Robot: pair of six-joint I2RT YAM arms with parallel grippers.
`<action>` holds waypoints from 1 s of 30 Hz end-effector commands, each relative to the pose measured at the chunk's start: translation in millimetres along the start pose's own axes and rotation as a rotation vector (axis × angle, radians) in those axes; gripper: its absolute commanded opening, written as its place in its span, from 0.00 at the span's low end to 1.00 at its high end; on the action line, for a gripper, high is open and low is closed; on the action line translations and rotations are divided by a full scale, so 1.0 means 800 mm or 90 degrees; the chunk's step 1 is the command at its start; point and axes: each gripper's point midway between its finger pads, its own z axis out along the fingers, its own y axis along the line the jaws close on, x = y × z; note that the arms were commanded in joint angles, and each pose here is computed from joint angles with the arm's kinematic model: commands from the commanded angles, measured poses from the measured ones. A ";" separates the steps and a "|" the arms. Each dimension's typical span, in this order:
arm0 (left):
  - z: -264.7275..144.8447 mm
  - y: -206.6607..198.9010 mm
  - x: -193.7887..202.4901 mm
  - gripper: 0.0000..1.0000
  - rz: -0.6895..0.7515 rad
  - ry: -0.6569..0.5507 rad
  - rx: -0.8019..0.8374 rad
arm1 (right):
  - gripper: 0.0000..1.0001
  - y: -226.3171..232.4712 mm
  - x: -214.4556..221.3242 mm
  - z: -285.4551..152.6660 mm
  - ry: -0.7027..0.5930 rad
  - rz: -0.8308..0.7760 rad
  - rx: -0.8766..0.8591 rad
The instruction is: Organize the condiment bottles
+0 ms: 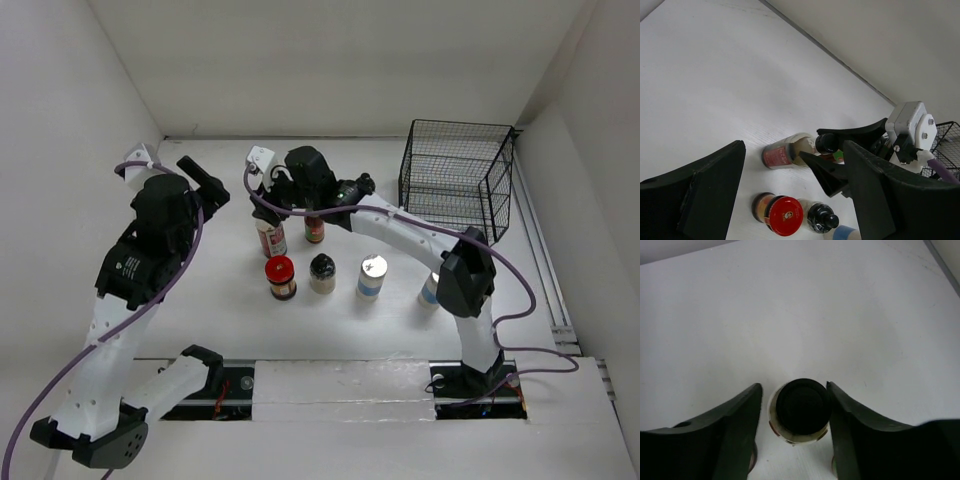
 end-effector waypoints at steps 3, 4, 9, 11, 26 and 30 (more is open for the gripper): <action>0.001 -0.009 -0.011 0.73 -0.005 -0.017 0.015 | 0.36 0.000 -0.033 0.017 -0.086 -0.005 -0.010; 0.001 -0.009 -0.011 0.73 -0.005 -0.017 0.015 | 0.33 -0.002 -0.033 0.017 -0.085 -0.004 -0.005; 0.002 -0.006 -0.014 0.73 -0.005 -0.025 0.006 | 0.06 -0.011 -0.052 0.000 -0.103 -0.008 0.011; 0.000 -0.007 -0.017 0.73 -0.002 -0.029 0.009 | 0.04 -0.016 -0.086 -0.018 -0.144 -0.012 0.016; 0.007 -0.015 -0.025 0.72 0.004 -0.041 0.011 | 0.00 -0.142 -0.342 -0.290 -0.491 0.009 0.158; 0.011 -0.010 -0.027 0.72 0.019 -0.050 -0.007 | 0.00 -0.202 -0.337 -0.343 -0.505 0.014 0.251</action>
